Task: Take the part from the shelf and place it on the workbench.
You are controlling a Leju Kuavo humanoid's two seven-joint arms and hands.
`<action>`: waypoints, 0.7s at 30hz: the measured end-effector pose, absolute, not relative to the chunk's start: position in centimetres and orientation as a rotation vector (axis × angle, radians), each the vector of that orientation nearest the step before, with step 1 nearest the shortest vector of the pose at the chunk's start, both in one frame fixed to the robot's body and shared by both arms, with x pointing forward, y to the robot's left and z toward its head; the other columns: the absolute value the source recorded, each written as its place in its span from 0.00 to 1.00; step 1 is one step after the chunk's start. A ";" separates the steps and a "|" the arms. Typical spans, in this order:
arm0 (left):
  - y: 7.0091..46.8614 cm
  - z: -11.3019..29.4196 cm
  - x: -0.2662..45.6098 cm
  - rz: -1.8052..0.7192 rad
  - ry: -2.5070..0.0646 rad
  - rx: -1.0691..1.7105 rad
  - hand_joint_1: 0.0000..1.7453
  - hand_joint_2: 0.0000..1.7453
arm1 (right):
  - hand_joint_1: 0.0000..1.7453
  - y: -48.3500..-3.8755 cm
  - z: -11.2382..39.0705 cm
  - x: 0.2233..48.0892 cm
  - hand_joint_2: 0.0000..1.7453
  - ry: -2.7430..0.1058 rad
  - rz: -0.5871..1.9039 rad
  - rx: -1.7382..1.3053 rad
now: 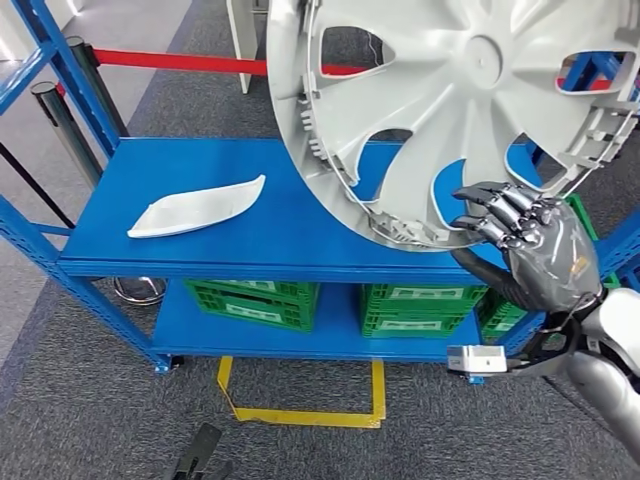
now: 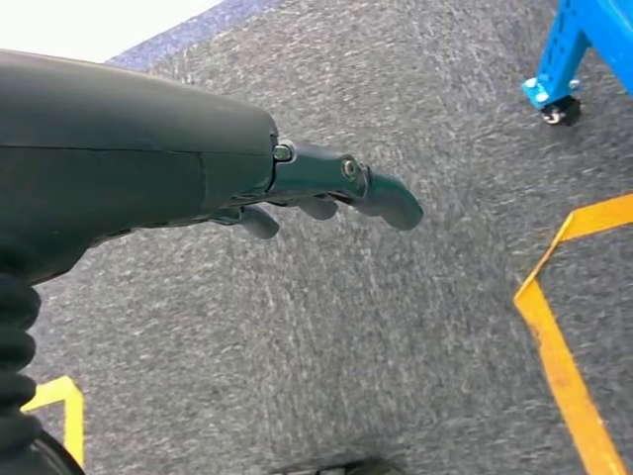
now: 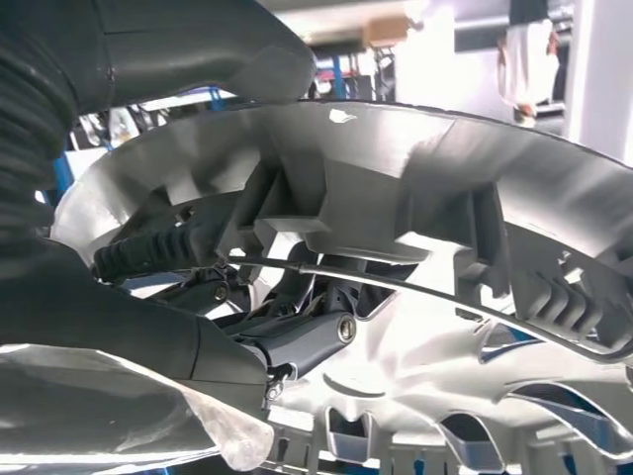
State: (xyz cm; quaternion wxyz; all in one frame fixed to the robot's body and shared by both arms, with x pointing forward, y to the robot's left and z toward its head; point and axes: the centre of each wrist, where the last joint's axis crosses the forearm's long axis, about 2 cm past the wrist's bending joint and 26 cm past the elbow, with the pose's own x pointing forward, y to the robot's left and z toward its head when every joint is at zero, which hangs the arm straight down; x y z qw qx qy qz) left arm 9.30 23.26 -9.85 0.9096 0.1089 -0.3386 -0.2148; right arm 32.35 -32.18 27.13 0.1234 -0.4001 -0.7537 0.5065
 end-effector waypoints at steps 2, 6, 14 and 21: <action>23.1 -9.8 9.4 -0.444 -0.695 0.214 0.00 1.00 | 1.00 -31.8 26.6 31.8 1.00 -2.234 1.455 -1.148; 22.8 -9.8 9.4 -0.457 -0.686 0.188 0.00 1.00 | 1.00 -30.7 25.2 30.4 1.00 -2.320 1.406 -1.124; 22.7 -9.7 9.7 -0.466 -0.688 0.172 0.00 1.00 | 1.00 -27.9 23.6 28.0 1.00 -2.483 1.199 -1.108; 22.7 -9.6 10.1 -0.464 -0.757 0.172 0.00 1.00 | 1.00 -27.1 22.2 26.6 1.00 -2.497 1.140 -0.995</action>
